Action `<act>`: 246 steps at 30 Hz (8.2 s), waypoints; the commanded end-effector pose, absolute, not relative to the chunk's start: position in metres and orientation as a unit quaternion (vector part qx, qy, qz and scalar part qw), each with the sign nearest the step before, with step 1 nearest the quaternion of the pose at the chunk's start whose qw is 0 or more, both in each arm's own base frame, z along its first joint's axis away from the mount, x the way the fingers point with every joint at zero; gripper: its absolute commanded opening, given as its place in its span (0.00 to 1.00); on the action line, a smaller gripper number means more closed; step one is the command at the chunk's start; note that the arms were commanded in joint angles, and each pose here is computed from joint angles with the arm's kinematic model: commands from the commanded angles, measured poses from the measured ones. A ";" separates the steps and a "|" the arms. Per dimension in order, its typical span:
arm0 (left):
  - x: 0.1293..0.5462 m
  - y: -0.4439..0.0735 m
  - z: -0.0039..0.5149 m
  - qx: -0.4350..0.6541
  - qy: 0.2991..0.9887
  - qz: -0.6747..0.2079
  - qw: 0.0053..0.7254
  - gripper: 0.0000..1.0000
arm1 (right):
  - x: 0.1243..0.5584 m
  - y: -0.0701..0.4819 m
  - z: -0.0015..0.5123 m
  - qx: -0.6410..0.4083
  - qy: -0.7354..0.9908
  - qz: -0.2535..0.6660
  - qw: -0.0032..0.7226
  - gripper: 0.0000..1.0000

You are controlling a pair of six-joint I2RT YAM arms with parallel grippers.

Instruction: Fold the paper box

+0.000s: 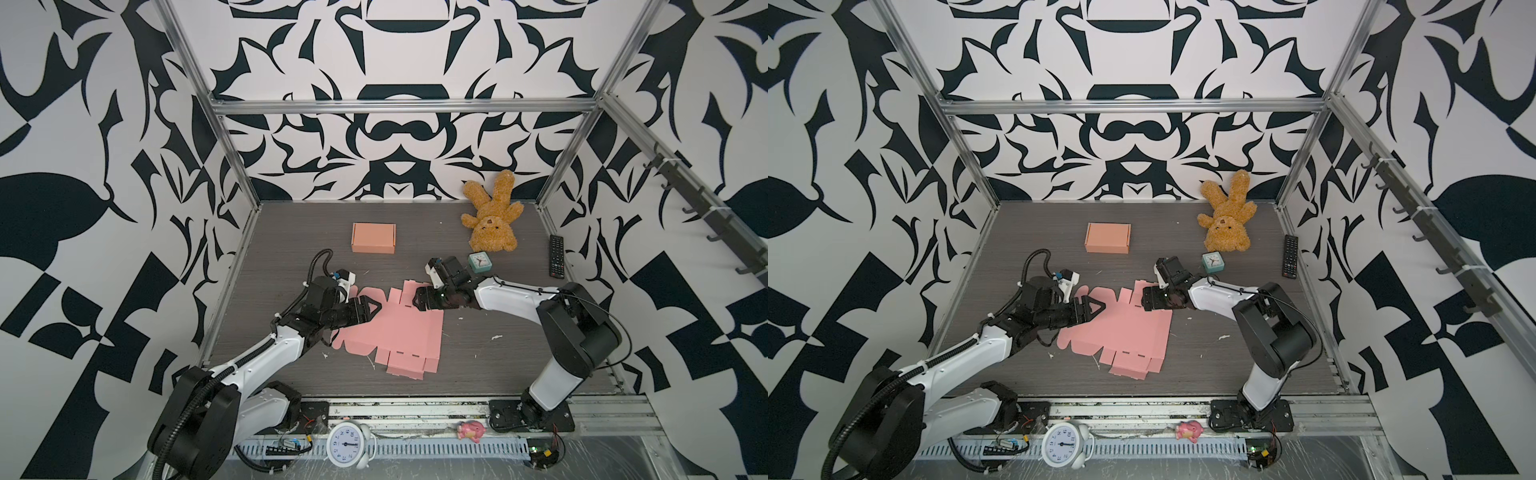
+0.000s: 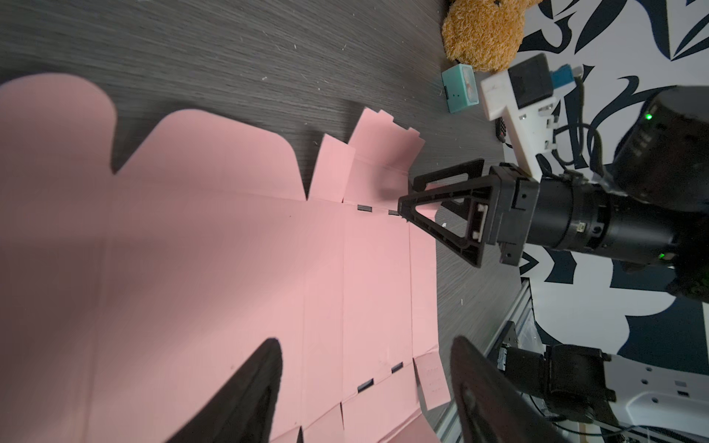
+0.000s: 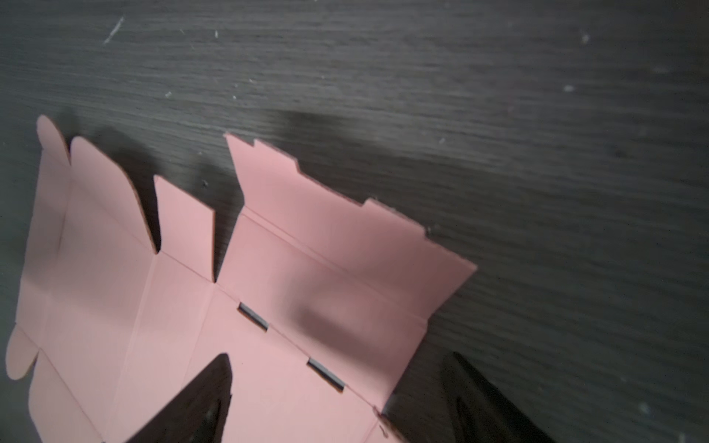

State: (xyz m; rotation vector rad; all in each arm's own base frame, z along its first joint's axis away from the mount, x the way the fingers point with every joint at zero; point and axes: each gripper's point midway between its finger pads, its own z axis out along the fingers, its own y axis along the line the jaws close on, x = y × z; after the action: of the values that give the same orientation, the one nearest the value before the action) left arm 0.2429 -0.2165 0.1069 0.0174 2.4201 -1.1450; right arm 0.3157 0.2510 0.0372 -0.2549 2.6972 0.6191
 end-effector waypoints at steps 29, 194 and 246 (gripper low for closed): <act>0.230 -0.217 0.080 0.059 0.904 -0.383 0.181 0.65 | 0.280 0.217 0.106 -0.101 0.946 0.212 0.222 0.99; 0.342 -0.370 0.060 0.082 0.876 -0.438 0.187 0.00 | 0.235 0.201 0.059 -0.053 0.922 0.362 0.128 0.02; 0.274 -0.359 0.070 0.134 0.875 -0.441 0.147 0.00 | 0.239 0.187 0.067 -0.082 0.940 0.300 0.140 0.01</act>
State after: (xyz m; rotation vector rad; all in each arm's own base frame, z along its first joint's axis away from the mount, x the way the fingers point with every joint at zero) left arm 0.2701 -0.3753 0.0631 0.4086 2.5316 -1.2745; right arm 0.2306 0.1888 0.0492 -0.1575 2.7603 0.9284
